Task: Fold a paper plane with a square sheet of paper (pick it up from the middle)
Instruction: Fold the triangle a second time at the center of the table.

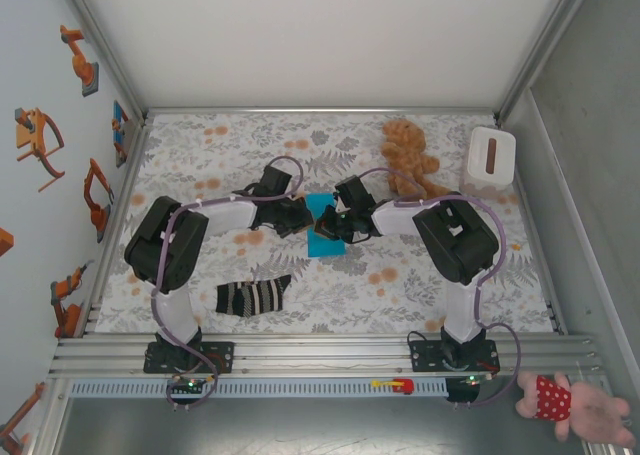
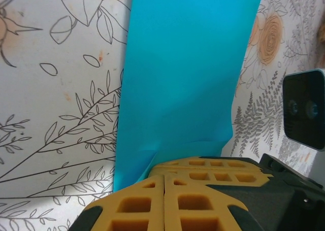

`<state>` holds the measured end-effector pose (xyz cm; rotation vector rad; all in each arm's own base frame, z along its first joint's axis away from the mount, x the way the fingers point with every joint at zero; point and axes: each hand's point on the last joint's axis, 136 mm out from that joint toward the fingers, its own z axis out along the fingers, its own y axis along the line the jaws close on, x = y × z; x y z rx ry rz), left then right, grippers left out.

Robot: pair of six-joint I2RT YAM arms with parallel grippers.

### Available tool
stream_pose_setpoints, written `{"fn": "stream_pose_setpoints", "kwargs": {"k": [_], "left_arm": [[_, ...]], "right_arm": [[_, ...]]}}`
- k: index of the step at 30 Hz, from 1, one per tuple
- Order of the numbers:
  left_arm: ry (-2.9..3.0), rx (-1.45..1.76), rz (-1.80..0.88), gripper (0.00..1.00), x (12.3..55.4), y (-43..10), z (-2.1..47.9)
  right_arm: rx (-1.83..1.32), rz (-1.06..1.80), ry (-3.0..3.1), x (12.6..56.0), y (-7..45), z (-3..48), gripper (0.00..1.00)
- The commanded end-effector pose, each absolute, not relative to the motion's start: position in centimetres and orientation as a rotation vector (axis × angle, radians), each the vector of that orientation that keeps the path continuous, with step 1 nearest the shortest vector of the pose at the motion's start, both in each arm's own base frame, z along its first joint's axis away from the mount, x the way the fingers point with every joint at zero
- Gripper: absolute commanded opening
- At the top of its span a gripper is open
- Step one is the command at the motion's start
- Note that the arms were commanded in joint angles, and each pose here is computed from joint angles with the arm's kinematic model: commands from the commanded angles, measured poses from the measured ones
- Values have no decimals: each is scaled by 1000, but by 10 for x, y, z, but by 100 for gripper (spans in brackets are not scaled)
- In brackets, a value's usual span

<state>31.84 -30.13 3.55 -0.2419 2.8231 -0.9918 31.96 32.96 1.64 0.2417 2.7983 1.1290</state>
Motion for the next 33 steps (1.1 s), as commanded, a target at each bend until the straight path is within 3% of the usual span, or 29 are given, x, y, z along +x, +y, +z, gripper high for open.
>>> {"fn": "stream_pose_setpoints", "kwargs": {"k": [1, 17, 33], "left_arm": [[2859, -219, -912, 6, 317, -298, 29], [2911, -215, -720, 5, 320, -285, 12], [2899, -156, -796, 6, 319, -296, 17]], "right_arm": [[337, 935, 2938, 300, 305, -27, 0], [335, 960, 2924, 301, 307, -23, 0], [351, 981, 2917, 301, 308, -25, 0]]}}
